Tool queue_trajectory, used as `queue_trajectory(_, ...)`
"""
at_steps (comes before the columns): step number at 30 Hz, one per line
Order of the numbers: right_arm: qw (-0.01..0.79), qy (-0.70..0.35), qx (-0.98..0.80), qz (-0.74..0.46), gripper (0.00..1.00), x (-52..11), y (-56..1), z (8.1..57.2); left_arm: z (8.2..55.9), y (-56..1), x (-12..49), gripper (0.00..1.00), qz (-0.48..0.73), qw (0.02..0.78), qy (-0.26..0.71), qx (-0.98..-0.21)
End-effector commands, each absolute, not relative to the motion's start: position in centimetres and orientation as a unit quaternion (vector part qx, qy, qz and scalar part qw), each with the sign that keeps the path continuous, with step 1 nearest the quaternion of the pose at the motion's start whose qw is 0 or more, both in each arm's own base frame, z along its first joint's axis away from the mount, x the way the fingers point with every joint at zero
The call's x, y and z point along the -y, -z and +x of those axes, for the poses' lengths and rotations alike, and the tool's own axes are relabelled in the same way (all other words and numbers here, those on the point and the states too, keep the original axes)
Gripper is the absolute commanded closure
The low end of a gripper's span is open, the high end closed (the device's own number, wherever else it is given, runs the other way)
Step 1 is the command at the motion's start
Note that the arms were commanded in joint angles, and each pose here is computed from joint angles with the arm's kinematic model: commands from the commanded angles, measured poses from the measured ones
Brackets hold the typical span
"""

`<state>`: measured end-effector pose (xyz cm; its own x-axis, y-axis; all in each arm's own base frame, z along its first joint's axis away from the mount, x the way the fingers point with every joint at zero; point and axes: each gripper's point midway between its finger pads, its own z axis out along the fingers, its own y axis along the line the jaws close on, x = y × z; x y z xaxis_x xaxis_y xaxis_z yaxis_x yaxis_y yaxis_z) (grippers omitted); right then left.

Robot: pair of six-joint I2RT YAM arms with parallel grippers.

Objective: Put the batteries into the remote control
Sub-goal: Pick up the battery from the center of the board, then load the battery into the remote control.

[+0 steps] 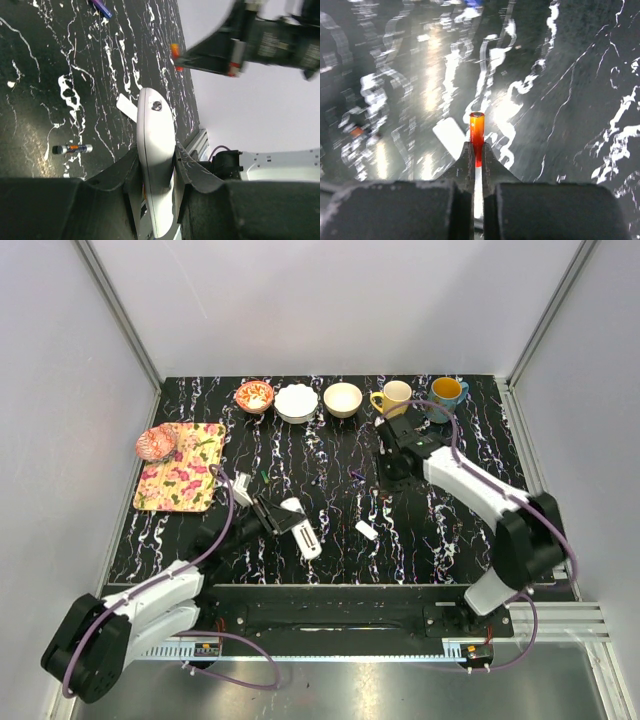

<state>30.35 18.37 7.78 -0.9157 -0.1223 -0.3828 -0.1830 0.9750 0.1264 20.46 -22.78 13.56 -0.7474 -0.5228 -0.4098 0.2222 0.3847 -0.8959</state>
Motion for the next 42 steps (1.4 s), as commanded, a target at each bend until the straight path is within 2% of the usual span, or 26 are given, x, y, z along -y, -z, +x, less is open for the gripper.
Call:
queue_trajectory(1,0.226,-0.168,-0.952,-0.121,1.0,-22.2,-18.1,25.7,22.8,-19.2,23.8,1.0,-0.091,0.396,0.587,-0.7)
queue_trajectory(5,0.208,-0.187,-0.946,-0.166,1.0,-22.6,-21.5,21.4,23.7,-20.2,24.4,1.0,-0.1,0.398,0.604,-0.683)
queue_trajectory(9,0.139,-0.229,-0.944,-0.191,1.0,-23.8,-23.6,17.6,24.5,-20.5,25.6,1.0,-0.102,0.389,0.617,-0.677)
queue_trajectory(15,0.087,-0.236,-0.94,-0.23,1.0,-25.3,-24.0,15.3,24.9,-21.2,27.6,1.0,-0.1,0.371,0.65,-0.656)
queue_trajectory(29,0.09,-0.263,-0.935,-0.22,1.0,-29.4,-20.6,16.3,23.6,-21.6,29.7,1.0,-0.081,0.349,0.678,-0.642)
queue_trajectory(42,0.134,-0.259,-0.937,-0.195,1.0,-30.6,-18.8,18.1,23.0,-21.5,30.1,1.0,-0.08,0.339,0.684,-0.641)
